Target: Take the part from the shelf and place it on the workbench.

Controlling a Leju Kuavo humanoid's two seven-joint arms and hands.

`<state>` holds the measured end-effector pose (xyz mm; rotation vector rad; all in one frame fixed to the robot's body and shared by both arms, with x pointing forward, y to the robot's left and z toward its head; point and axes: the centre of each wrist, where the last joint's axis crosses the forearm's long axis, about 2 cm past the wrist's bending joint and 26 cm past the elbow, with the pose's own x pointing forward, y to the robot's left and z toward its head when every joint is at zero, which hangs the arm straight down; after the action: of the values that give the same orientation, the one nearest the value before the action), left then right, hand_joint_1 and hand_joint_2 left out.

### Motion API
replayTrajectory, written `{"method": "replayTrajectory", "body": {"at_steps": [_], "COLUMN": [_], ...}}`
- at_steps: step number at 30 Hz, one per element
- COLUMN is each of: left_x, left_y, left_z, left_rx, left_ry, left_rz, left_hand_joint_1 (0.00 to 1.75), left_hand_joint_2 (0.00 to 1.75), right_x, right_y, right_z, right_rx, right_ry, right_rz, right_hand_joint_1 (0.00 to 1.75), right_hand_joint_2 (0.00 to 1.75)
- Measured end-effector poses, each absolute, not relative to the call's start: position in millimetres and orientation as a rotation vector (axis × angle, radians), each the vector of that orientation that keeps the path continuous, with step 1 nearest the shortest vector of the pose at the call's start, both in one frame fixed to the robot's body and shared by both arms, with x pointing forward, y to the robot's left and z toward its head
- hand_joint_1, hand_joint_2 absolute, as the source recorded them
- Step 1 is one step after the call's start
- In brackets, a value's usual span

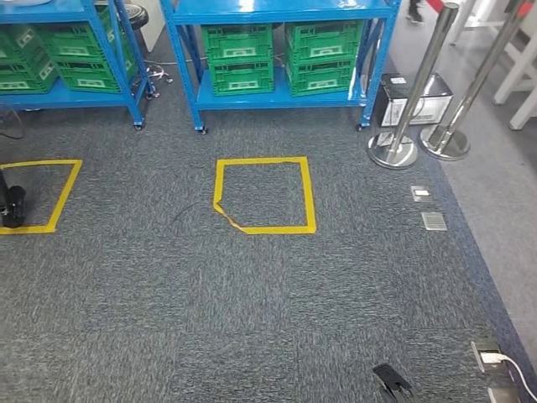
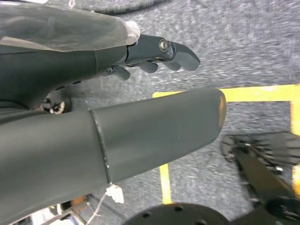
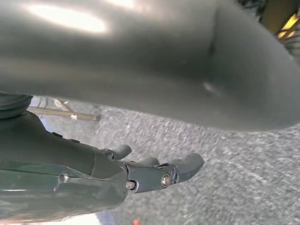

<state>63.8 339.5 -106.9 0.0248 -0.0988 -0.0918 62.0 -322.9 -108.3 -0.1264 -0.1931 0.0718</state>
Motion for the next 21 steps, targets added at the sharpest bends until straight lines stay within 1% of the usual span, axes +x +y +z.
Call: {"method": "replayTrajectory", "body": {"at_steps": [6, 15, 21], "left_x": [74.2, 56.6, 59.9], "left_y": [336.7, 340.3, 340.4], "left_z": [-105.5, -107.9, -107.4], "left_rx": [0.021, 0.026, 0.026], "left_ry": [-0.119, -0.086, -0.092], "left_rz": [-0.093, -0.092, -0.092], "left_hand_joint_1": [0.00, 0.00, 0.00], "left_hand_joint_2": [0.00, 0.00, 0.00], "right_x": [73.3, 65.5, 66.6], "right_y": [-322.6, -319.5, -318.6], "right_z": [-106.5, -107.9, -107.8], "right_rx": [-0.128, -0.122, -0.120], "right_ry": [-0.218, -0.202, -0.205], "right_rz": [0.070, 0.071, 0.071], "right_hand_joint_1": [0.00, 0.00, 0.00], "right_hand_joint_2": [0.00, 0.00, 0.00]}}
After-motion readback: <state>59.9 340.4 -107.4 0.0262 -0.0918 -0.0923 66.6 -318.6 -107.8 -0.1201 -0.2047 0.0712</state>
